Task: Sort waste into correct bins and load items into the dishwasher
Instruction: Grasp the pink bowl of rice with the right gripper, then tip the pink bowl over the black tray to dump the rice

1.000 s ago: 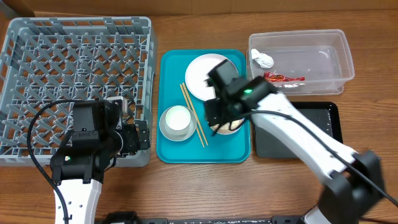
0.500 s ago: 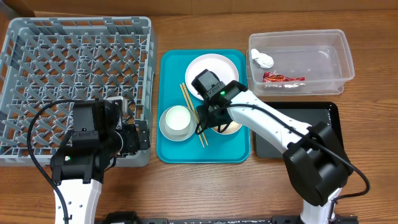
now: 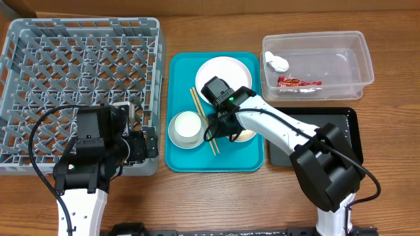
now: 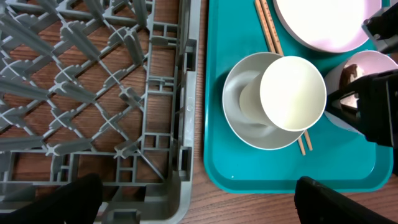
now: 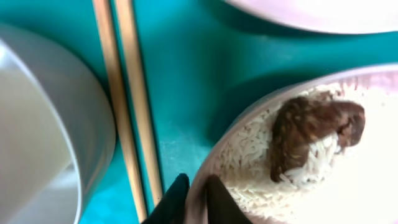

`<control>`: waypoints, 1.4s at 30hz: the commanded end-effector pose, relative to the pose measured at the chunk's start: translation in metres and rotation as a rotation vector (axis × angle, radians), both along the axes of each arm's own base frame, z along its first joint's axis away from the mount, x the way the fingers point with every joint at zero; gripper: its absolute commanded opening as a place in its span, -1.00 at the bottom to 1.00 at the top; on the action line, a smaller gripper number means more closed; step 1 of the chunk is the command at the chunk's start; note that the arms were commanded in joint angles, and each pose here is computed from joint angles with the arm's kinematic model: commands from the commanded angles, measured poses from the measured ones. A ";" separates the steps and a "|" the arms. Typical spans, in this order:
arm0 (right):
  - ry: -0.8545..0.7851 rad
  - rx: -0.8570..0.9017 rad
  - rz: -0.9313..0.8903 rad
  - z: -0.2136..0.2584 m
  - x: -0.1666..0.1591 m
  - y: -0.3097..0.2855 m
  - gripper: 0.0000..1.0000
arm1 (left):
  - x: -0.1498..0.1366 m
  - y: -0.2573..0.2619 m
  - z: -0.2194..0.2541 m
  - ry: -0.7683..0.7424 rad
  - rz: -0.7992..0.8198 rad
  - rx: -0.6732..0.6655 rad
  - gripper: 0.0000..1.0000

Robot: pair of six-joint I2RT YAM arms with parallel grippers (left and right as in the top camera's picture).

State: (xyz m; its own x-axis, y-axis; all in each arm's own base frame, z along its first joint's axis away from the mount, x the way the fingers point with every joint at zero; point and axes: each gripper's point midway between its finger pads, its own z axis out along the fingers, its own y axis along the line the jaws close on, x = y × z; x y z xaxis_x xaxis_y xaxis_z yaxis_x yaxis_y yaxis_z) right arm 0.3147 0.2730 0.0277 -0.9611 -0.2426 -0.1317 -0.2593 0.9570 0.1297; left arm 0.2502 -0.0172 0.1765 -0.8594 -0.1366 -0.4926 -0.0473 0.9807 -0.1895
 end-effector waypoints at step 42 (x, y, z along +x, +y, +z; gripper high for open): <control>0.149 0.513 -0.367 0.119 0.014 -0.141 -0.92 | 0.005 0.000 0.011 -0.029 0.006 -0.009 1.00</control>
State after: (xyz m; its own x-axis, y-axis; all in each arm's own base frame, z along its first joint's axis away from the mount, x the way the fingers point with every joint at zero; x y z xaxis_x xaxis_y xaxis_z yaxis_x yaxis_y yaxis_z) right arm 0.3363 0.1267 0.1432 -0.9798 0.1974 -0.0315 0.1574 0.8589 0.4873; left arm 0.2502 -0.0172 0.1765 -0.8594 -0.1366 -0.4927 -0.0475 0.9808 -0.1891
